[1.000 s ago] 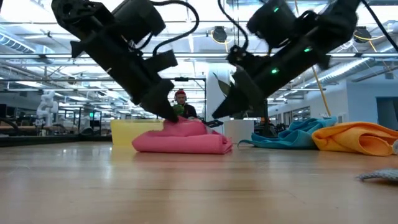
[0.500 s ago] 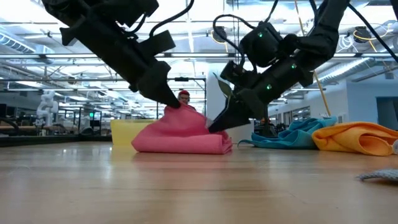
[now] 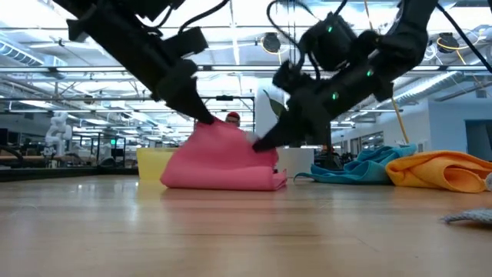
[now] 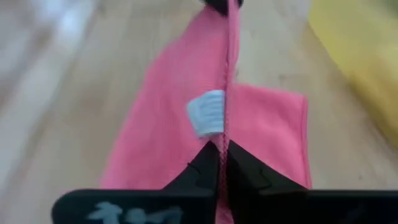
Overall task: Fold microfiber towels
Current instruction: Fold the pink microfiber cloth
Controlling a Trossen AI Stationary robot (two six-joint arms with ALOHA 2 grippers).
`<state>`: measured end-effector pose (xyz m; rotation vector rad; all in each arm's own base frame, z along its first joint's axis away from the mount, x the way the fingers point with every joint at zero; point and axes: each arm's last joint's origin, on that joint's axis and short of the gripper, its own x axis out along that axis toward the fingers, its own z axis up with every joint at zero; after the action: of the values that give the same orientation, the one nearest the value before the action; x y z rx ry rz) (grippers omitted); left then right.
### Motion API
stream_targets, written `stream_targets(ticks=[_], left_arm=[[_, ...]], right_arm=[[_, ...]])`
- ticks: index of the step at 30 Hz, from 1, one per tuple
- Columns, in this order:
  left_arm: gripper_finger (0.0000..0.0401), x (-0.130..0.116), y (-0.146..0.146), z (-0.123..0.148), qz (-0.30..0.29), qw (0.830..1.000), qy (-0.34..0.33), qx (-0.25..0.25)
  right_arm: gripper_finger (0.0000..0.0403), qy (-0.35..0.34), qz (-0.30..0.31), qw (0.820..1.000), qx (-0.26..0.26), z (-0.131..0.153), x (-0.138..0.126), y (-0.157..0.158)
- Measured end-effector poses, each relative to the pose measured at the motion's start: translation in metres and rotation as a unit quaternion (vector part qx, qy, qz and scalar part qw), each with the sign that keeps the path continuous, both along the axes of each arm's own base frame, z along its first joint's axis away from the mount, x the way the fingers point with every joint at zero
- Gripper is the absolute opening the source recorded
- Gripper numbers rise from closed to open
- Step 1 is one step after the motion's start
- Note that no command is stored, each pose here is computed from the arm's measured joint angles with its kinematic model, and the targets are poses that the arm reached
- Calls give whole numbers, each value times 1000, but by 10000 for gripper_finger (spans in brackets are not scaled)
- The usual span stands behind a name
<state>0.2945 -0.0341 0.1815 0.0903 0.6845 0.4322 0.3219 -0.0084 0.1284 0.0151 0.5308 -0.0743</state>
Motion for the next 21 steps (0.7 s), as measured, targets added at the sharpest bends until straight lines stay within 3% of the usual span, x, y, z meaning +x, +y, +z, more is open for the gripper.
stream_targets(ticks=[6, 11, 21], left_arm=[[27, -18, 2, 15, 18, 1000, 19, -13], [38, -23, 2, 11, 20, 999, 47, -13], [176, -18, 2, 4, 29, 998, 41, -39]], right_arm=[[4, -42, -62, 996, 51, 31, -7, 7], [2, -6, -122, 991, 51, 39, -19, 1], [1, 56, -171, 982, 53, 1, -15, -21]])
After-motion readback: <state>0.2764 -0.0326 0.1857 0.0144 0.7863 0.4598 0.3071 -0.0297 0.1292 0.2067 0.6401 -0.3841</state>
